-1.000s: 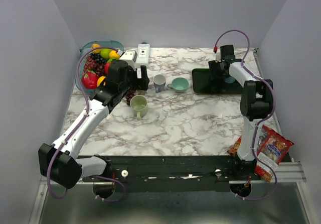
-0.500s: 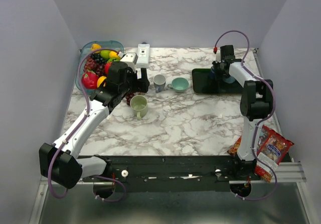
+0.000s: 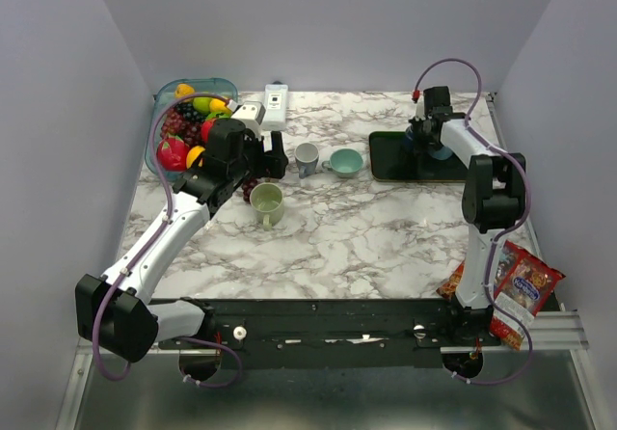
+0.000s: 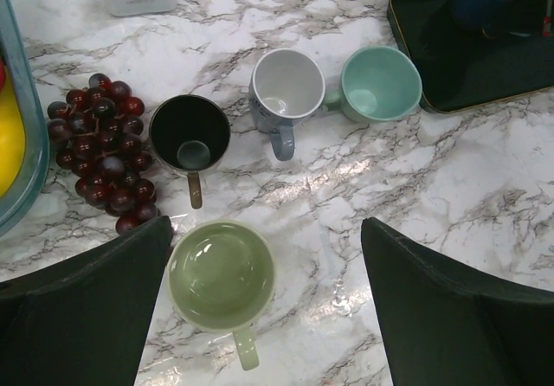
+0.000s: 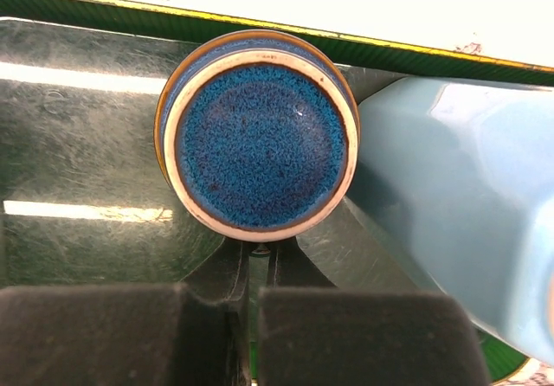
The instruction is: Turn the mug right side up
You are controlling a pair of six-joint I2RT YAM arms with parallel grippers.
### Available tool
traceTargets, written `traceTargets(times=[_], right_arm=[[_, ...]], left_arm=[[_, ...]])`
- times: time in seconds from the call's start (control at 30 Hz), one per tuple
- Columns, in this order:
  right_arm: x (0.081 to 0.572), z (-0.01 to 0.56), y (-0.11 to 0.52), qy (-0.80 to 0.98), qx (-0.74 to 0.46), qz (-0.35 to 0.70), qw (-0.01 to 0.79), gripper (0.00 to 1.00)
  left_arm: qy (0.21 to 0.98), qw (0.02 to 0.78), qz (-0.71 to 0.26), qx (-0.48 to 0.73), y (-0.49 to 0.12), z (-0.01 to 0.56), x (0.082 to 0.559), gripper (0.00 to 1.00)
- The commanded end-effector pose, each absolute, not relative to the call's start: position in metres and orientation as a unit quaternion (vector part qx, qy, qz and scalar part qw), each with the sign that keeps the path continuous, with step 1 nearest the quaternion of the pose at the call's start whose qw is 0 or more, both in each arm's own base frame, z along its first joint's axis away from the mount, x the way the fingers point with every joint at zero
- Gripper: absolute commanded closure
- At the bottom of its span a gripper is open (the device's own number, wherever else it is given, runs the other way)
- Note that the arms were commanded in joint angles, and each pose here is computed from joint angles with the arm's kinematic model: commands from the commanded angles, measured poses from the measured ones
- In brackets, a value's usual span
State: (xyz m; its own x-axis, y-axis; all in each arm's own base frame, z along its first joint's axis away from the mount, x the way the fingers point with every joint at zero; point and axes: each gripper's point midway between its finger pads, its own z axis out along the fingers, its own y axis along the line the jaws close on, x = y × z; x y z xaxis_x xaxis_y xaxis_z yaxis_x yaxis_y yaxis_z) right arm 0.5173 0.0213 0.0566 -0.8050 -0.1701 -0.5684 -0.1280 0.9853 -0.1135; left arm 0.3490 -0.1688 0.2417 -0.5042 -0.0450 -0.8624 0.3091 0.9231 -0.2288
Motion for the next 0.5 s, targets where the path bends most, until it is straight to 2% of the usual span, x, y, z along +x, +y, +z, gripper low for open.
traceTargets(times=[0.0,0.2,0.47], right_arm=[[0.51,0.099,0.031,0.94,-0.048,0.001,0.338,0.99],[0.493,0.163,0.065,0.915,-0.027,0.104,0.388,0.99],[0.441,0.295,0.136,0.804,-0.072,0.329,0.489,0.99]], left_arm=[[0.84,0.497,-0.202,0.081,-0.175,0.252,0.35,0.01],[0.828,0.499,-0.241,0.083,-0.191,0.265,0.352,0.01],[0.779,0.51,-0.344,0.119,-0.232,0.305,0.36,0.01]])
